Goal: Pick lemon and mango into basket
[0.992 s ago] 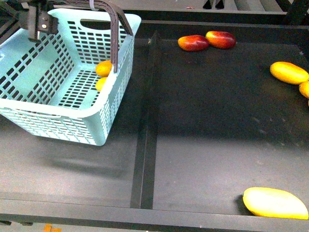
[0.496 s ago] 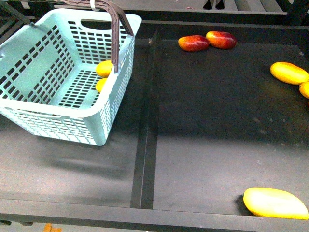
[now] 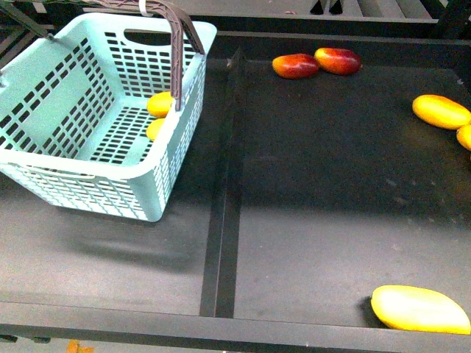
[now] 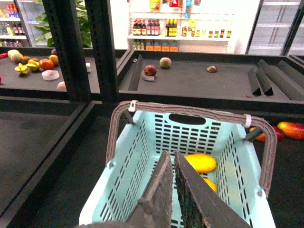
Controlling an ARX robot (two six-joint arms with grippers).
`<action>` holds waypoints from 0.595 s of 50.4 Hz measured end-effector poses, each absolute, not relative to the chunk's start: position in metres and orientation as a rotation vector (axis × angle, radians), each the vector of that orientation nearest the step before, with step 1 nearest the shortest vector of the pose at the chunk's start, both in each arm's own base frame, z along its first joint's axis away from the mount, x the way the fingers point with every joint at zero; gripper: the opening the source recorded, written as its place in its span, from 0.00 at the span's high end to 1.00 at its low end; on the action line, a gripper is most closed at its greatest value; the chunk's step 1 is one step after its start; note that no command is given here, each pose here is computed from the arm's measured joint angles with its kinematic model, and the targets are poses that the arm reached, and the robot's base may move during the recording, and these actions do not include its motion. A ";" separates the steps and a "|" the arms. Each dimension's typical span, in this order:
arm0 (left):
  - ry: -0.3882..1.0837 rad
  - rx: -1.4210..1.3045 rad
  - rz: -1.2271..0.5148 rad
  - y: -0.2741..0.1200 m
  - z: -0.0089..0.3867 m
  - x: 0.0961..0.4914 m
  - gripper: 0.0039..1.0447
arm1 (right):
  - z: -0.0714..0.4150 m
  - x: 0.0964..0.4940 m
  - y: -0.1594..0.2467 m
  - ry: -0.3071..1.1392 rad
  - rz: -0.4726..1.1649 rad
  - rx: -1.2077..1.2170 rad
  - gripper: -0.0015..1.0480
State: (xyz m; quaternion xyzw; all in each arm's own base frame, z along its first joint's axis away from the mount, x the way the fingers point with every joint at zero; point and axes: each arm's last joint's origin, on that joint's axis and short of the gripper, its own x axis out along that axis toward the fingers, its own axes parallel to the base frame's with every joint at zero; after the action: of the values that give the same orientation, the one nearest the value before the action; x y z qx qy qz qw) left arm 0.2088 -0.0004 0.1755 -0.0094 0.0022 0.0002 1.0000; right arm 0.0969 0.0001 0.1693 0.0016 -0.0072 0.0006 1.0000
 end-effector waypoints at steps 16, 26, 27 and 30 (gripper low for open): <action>0.014 -0.014 -0.003 0.000 0.162 0.172 0.97 | 0.169 0.097 0.000 -0.014 0.001 0.003 0.08; 0.011 -0.014 -0.003 0.000 0.163 0.155 0.97 | 0.169 0.097 0.000 -0.014 0.001 0.003 0.08; 0.010 -0.014 -0.003 0.000 0.164 0.153 0.97 | 0.169 0.097 0.000 -0.014 0.001 0.003 0.08; 0.012 -0.012 -0.003 0.000 0.164 0.148 0.97 | 0.169 0.097 0.000 -0.014 0.001 0.003 0.08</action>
State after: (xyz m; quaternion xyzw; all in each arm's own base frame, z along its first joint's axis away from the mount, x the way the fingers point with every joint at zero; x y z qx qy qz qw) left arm 0.1478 -0.0004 0.1638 -0.0062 0.0058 -0.0013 1.0000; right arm 0.0969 0.0001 0.1693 0.0016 -0.0072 0.0004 1.0000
